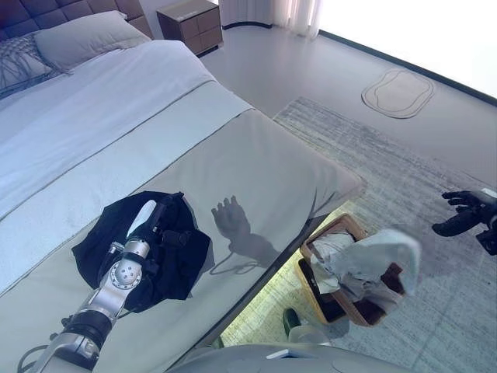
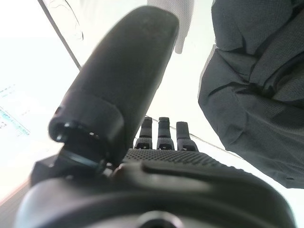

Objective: Pick up the clothes from the bed and place them into the basket

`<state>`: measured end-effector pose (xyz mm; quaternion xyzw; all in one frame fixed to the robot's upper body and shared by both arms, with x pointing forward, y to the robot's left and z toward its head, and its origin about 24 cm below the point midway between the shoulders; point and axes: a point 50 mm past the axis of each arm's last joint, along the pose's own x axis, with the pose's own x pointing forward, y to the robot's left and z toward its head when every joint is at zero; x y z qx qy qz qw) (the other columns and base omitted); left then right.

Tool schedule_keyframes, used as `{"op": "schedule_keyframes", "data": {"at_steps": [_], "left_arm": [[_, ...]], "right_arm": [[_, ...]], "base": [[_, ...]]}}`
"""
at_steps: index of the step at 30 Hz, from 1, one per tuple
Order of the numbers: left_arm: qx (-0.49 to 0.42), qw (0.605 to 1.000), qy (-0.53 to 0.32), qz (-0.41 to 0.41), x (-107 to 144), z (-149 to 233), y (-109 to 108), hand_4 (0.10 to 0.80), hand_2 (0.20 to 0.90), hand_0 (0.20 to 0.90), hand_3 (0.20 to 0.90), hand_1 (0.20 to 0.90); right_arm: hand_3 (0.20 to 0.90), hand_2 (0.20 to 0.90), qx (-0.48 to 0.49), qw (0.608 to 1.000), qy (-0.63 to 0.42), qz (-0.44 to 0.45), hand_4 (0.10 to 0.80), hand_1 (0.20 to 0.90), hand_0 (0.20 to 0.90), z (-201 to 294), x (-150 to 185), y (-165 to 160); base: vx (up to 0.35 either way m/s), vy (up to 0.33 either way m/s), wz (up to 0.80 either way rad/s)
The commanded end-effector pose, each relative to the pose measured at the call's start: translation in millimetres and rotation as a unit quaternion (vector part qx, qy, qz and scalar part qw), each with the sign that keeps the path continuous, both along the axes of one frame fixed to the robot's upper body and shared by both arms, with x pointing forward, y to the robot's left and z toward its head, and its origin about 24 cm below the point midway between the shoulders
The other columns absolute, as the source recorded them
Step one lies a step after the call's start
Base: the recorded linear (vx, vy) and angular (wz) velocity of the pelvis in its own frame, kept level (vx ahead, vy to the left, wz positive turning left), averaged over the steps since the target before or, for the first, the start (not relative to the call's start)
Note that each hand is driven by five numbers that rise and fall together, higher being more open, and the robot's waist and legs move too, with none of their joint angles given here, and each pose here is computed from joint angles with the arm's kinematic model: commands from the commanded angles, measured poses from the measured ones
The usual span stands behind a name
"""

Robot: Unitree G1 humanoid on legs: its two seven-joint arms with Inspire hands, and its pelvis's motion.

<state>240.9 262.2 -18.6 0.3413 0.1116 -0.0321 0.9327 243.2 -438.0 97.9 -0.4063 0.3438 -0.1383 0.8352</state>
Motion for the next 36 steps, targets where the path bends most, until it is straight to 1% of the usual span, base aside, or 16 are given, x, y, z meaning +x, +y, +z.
{"op": "schedule_keyframes", "data": {"at_steps": [1,6,8,11,16,17,21,23,25,28,33,36], "left_arm": [[0.02,0.993,-0.11,-0.023,30.7,51.1,3.2,0.8,0.9,0.9,0.9,0.9],[0.019,0.993,-0.111,-0.015,30.3,48.8,3.2,0.8,0.9,0.9,0.9,0.9],[0.02,0.994,-0.111,-0.011,29.2,47.3,3.6,0.8,0.9,0.9,0.9,0.9],[0.019,0.994,-0.111,-0.004,28.5,46.5,4.4,0.8,0.9,0.9,0.9,0.9],[0.016,0.994,-0.111,0.004,25.5,42.9,4.4,0.8,0.9,0.9,0.9,0.9],[0.013,0.994,-0.107,0.011,22.0,37.5,4.0,0.8,0.9,0.9,0.9,0.9],[0.002,0.994,-0.11,0.017,17.5,32.6,0.6,0.8,0.9,0.9,0.9,0.9],[-0.006,0.992,-0.123,0.024,15.5,32.6,-2.0,0.8,0.9,0.9,0.9,0.9],[-0.003,0.993,-0.117,0.031,12.6,28.9,-1.6,0.8,0.9,0.9,0.9,0.9],[0.013,0.995,-0.09,0.047,4.4,19.9,5.7,0.8,0.9,0.9,0.9,0.9],[0.025,0.994,-0.058,0.092,-7.3,10.0,21.9,0.8,0.9,0.9,0.9,0.9],[0.024,0.994,-0.052,0.091,-12.6,9.8,24.9,0.8,0.9,0.9,0.9,0.9]], "right_arm": [[0.9,0.9,-0.06,0.994,-0.088,-0.006,0.8,0.9,0.9,52.1,19.1,-4.6],[0.9,0.9,-0.066,0.995,-0.07,-0.003,0.8,0.9,0.9,50.8,20.2,-3.0],[0.9,0.9,-0.074,0.994,-0.08,0.004,0.8,0.9,0.9,54.5,23.5,-0.4],[0.9,0.9,-0.128,0.986,-0.103,0.036,0.8,0.9,0.9,70.2,35.2,9.4],[0.9,0.9,-0.169,0.974,-0.132,0.074,0.8,0.9,0.9,89.3,49.9,25.8],[0.9,0.9,-0.18,0.966,-0.154,0.1,0.8,0.9,0.9,98.3,56.9,36.1],[0.9,0.9,-0.221,0.949,-0.184,0.131,0.8,0.9,0.9,113.4,70.7,56.6],[0.9,0.9,-0.244,0.933,-0.216,0.155,0.8,0.9,0.9,119.6,80.4,72.8],[0.9,0.9,-0.259,0.92,-0.237,0.175,0.8,0.9,0.9,123.1,87.7,86.2],[0.9,0.9,-0.273,0.904,-0.259,0.202,0.8,0.9,0.9,130.2,98.1,107.3],[0.9,0.9,-0.271,0.893,-0.264,0.244,0.8,0.9,0.9,133.4,109.2,133.4],[0.9,0.9,-0.269,0.891,-0.256,0.26,0.8,0.9,0.9,131.4,116.5,146.5]], "base": [[0.0,0.0,0.0],[0.002,0.006,0.02],[0.0,0.0,0.0],[0.0,0.0,0.0],[0.0,0.013,0.03],[0.023,0.03,0.09],[0.017,0.022,0.14],[0.017,0.01,0.29],[0.056,-0.003,0.34],[0.072,-0.028,0.39],[0.08,-0.004,0.36],[0.106,0.009,0.4]]}}
